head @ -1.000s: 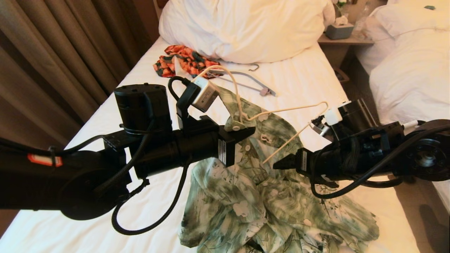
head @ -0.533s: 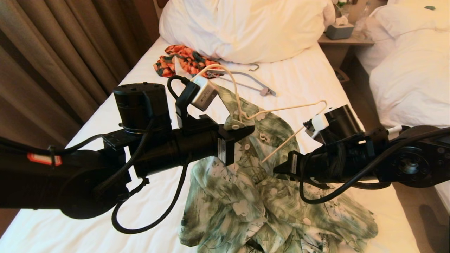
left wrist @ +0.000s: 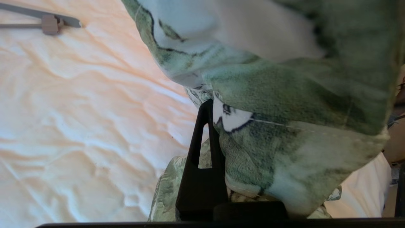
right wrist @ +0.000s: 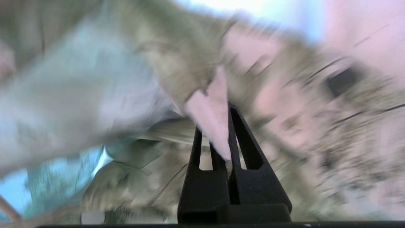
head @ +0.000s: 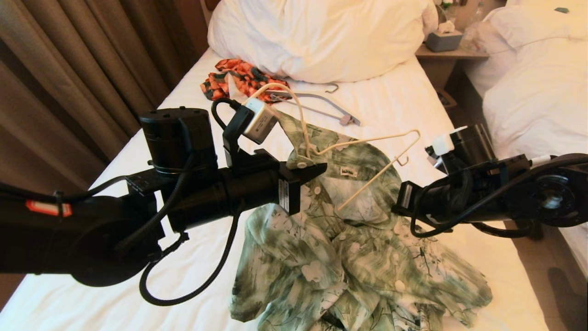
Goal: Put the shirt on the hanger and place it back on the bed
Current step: Hook the other side of the shirt onto the hanger
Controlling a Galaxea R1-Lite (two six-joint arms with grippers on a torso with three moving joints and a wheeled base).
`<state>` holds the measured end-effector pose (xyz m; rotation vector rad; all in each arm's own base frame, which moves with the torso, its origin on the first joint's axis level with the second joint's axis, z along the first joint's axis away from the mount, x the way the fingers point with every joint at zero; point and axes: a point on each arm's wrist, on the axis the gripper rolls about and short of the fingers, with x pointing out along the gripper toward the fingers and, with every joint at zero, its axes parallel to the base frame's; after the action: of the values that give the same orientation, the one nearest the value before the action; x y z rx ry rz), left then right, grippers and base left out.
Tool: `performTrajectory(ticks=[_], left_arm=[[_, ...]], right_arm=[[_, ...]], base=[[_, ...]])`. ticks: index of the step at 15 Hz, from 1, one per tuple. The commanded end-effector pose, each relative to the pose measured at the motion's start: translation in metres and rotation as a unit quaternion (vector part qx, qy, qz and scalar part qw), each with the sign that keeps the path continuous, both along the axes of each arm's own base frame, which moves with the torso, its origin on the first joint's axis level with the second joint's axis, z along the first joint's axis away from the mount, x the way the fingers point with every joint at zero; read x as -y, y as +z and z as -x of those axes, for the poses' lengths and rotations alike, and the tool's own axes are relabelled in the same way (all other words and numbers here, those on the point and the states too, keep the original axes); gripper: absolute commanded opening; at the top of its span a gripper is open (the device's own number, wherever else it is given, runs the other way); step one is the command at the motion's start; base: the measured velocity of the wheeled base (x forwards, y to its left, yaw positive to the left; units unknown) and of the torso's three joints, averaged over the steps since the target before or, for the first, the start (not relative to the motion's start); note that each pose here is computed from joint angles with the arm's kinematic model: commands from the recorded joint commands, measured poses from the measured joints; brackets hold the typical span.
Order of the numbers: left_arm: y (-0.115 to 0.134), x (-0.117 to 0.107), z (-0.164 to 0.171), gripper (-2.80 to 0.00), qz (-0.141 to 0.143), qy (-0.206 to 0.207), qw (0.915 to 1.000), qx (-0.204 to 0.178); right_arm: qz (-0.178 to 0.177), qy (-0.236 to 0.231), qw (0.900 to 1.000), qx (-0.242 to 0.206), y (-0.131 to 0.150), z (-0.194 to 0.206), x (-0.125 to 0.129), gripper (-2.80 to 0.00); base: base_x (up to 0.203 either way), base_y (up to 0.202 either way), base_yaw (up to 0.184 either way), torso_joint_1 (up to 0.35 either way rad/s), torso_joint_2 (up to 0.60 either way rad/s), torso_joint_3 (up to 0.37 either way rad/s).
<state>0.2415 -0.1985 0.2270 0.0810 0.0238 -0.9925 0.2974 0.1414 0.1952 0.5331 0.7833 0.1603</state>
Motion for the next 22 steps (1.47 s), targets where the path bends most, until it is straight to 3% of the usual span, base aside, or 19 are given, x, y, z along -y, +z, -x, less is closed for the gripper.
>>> performTrajectory(ticks=[1,12,16,22], left_arm=[[-0.001,-0.003,0.002,-2.80,-0.001,0.001,1.0000,0.000],[-0.010,-0.011,0.011,-2.80,-0.010,0.001,0.9998,-0.014],[-0.005,-0.011,0.017,-2.80,-0.006,-0.005,0.9999,-0.007],[-0.012,-0.009,0.017,-2.80,-0.023,0.003,0.9997,-0.005]], right_arm=[[-0.007,-0.023,1.000,0.012,0.008,-0.003,0.014,-2.80],[-0.029,-0.099,0.992,0.078,0.047,-0.033,0.061,-2.80],[-0.029,-0.097,0.988,0.114,0.070,-0.041,0.064,-2.80],[-0.032,-0.077,0.991,0.104,0.093,-0.027,0.058,-2.80]], base=[[0.000,0.000,0.000,0.000,0.00,0.000],[0.000,0.000,0.000,0.000,0.00,0.000],[0.000,0.000,0.000,0.000,0.00,0.000],[0.000,0.000,0.000,0.000,0.00,0.000]])
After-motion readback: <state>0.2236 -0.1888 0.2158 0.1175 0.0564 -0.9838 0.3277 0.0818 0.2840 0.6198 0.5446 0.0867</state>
